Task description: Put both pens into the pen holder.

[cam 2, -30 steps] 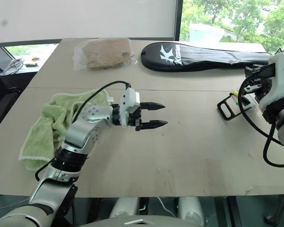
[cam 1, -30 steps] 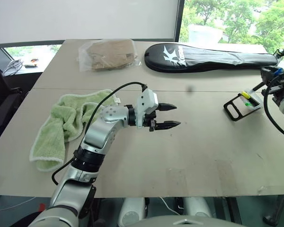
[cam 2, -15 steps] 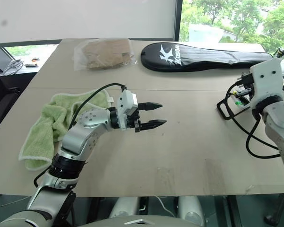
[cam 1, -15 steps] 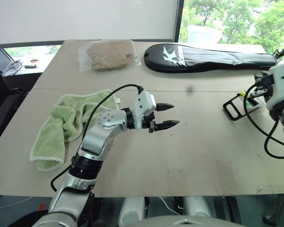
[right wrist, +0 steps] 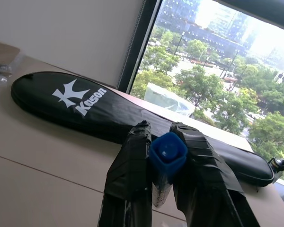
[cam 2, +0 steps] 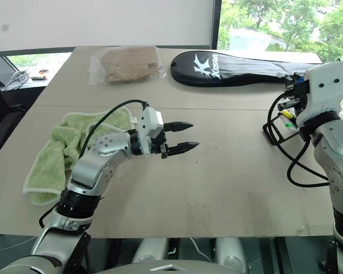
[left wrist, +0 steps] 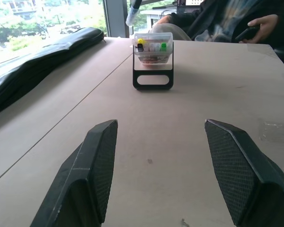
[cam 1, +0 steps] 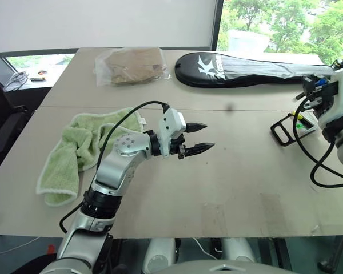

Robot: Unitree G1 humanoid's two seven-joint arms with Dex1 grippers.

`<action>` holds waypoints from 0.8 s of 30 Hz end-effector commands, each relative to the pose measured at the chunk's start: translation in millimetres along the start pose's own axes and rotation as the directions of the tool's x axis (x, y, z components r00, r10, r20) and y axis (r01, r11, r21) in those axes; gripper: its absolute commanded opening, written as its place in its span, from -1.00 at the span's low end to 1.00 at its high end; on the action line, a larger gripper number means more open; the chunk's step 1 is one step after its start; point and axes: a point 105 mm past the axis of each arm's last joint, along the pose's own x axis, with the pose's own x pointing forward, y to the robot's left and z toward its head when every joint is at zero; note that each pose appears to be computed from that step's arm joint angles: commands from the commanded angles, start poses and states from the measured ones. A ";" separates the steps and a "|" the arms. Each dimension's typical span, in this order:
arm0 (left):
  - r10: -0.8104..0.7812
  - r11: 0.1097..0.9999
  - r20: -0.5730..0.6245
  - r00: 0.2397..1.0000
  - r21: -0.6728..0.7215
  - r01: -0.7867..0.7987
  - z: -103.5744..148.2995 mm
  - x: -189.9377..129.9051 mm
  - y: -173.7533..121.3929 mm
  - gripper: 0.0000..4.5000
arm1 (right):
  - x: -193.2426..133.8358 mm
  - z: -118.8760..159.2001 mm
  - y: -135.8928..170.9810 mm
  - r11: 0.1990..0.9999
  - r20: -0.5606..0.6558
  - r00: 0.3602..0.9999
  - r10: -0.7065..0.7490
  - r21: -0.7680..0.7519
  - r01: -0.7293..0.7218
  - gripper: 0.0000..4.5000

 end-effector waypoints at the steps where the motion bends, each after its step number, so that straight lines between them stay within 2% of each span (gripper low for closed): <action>1: -0.034 0.999 0.064 0.997 0.026 0.032 19.1 -1.3 -1.8 0.34 | -8.1 3.3 -11.2 0.998 0.006 0.999 -0.039 -0.050 0.040 -0.94; 6: -0.108 0.994 0.100 0.989 -0.012 0.110 26.0 -5.5 -12.1 0.34 | -11.2 -6.8 -11.4 0.989 -0.026 0.998 -0.051 -0.144 0.047 -0.94; 14: -0.091 0.995 0.118 0.989 -0.016 0.094 31.7 -4.1 -7.3 0.34 | -5.2 -21.6 -10.1 0.967 -0.061 0.995 -0.078 -0.249 0.060 -0.94; 18: -0.082 0.996 0.118 0.990 -0.020 0.084 31.0 -4.1 -6.5 0.34 | 3.1 -43.8 -11.3 0.947 -0.140 0.985 -0.098 -0.318 0.048 -0.94; 20: -0.074 0.997 0.111 0.991 -0.021 0.076 29.6 -4.8 -6.8 0.34 | 6.0 -58.9 -15.9 0.942 -0.206 0.971 -0.121 -0.333 0.046 -0.45; 22: -0.055 0.998 0.101 0.993 -0.029 0.058 26.9 -6.5 -6.4 0.34 | 7.6 -64.3 -17.8 0.938 -0.231 0.964 -0.127 -0.345 0.041 -0.21; 24: -0.031 0.999 0.086 0.996 -0.029 0.034 23.2 -9.0 -4.8 0.34 | 8.7 -63.1 -18.0 0.935 -0.229 0.965 -0.126 -0.352 0.039 0.21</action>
